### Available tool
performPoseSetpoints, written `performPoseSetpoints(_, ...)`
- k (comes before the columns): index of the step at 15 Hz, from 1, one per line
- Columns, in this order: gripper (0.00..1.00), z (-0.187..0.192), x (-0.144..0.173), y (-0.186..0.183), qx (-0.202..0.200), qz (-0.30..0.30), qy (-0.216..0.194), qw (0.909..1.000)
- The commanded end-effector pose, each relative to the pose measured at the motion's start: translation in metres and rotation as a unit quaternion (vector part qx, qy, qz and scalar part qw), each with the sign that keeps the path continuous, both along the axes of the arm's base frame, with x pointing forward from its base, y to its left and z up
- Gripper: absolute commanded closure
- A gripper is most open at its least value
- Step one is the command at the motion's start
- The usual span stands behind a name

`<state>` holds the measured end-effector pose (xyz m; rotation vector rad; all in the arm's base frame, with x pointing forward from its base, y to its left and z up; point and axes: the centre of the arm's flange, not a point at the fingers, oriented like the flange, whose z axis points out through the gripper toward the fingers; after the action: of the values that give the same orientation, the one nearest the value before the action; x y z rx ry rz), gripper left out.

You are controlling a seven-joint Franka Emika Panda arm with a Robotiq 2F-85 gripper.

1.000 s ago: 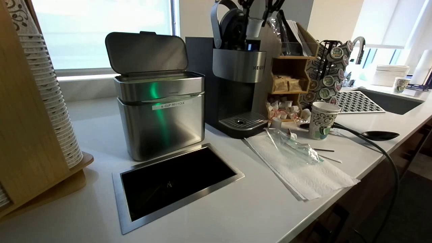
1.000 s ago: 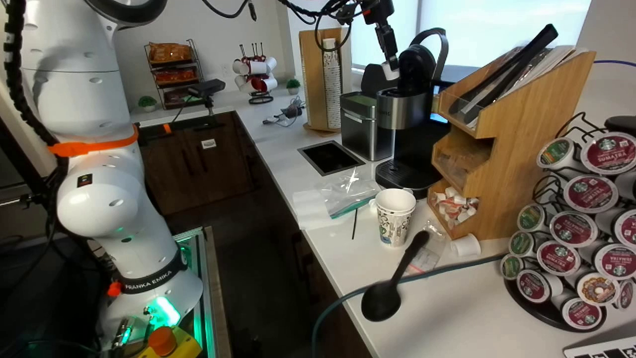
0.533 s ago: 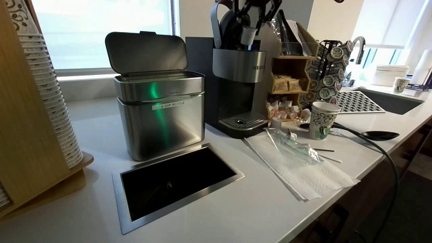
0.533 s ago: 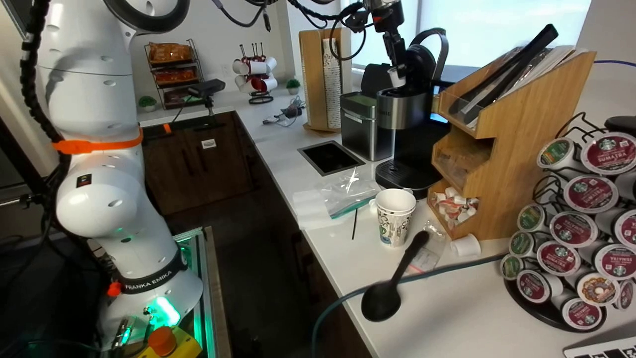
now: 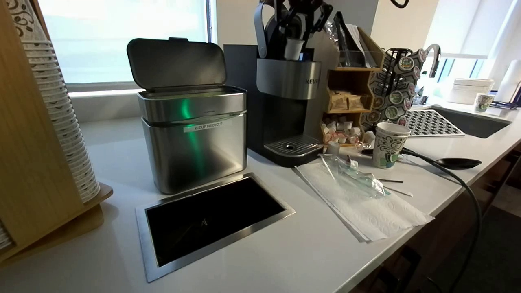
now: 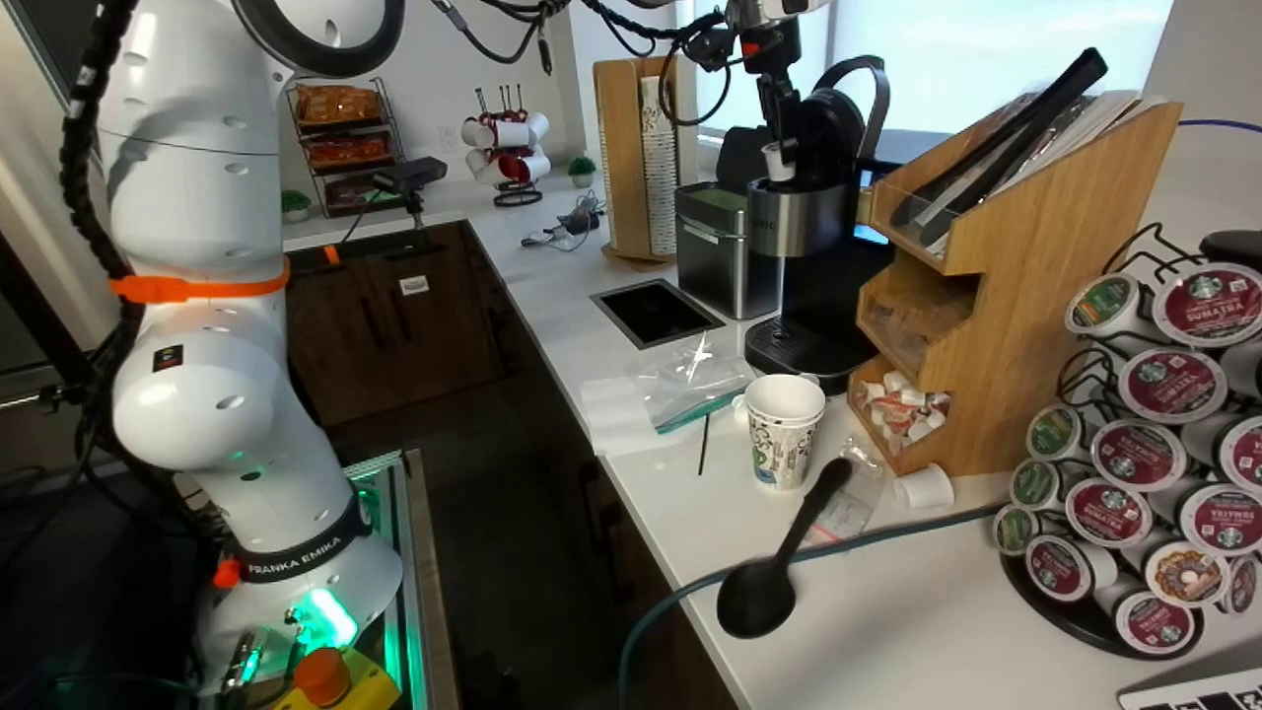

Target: Put the coffee pod in the coffee maker

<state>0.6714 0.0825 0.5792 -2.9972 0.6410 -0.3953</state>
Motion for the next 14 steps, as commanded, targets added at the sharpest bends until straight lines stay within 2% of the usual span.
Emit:
performPoseSetpoints(1, 0.72, 0.005, -0.010, 0.003, 0.008, -0.018, 0.024, 0.9995)
performPoseSetpoints(11, 0.72, 0.003, -0.004, -0.012, 0.004, -0.074, 0.018, 0.9971)
performPoseSetpoints(14, 0.72, 0.001, 0.003, -0.011, -0.002, -0.074, 0.027, 0.9969)
